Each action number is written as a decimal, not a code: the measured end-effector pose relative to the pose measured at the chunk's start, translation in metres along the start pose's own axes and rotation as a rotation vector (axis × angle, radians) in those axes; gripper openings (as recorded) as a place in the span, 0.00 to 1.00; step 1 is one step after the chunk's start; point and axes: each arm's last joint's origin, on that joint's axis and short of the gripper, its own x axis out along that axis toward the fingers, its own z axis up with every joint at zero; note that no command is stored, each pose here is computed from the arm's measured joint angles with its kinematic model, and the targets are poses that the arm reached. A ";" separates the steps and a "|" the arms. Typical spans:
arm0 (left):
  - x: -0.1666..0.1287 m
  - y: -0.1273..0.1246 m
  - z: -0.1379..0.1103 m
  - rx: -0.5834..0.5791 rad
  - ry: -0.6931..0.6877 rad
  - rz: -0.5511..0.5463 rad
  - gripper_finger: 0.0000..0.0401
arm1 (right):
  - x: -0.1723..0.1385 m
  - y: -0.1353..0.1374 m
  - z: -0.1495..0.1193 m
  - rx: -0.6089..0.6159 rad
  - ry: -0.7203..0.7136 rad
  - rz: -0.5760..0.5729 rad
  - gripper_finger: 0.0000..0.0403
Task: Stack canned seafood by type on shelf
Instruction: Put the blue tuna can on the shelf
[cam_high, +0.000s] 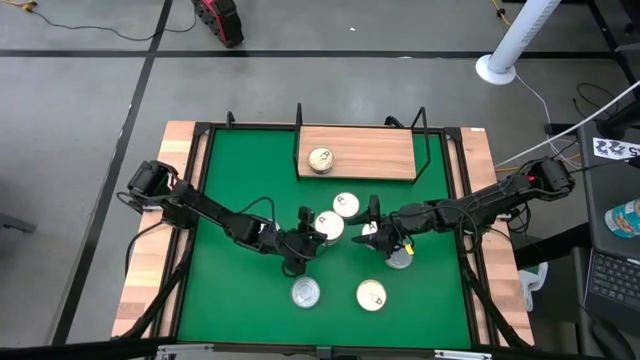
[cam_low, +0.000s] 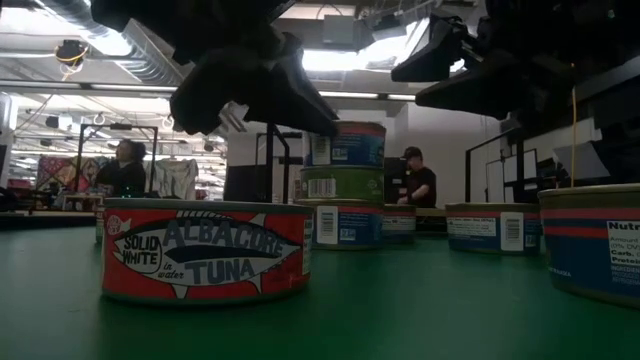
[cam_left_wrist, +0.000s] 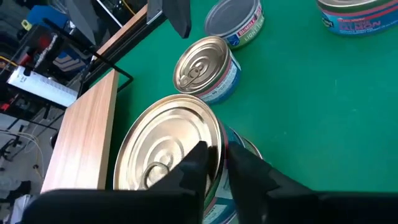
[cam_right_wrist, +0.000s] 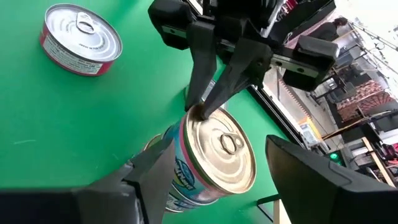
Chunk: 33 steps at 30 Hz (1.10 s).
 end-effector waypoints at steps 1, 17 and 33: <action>0.000 0.000 0.000 -0.010 -0.003 0.001 0.09 | 0.000 0.000 0.000 0.000 0.001 0.001 0.62; 0.001 0.003 0.002 -0.091 -0.018 0.016 0.01 | 0.025 0.013 -0.012 -0.125 0.041 -0.051 0.62; 0.007 0.018 0.005 -0.245 -0.086 0.075 0.00 | 0.031 0.018 -0.019 -0.225 0.141 -0.090 0.62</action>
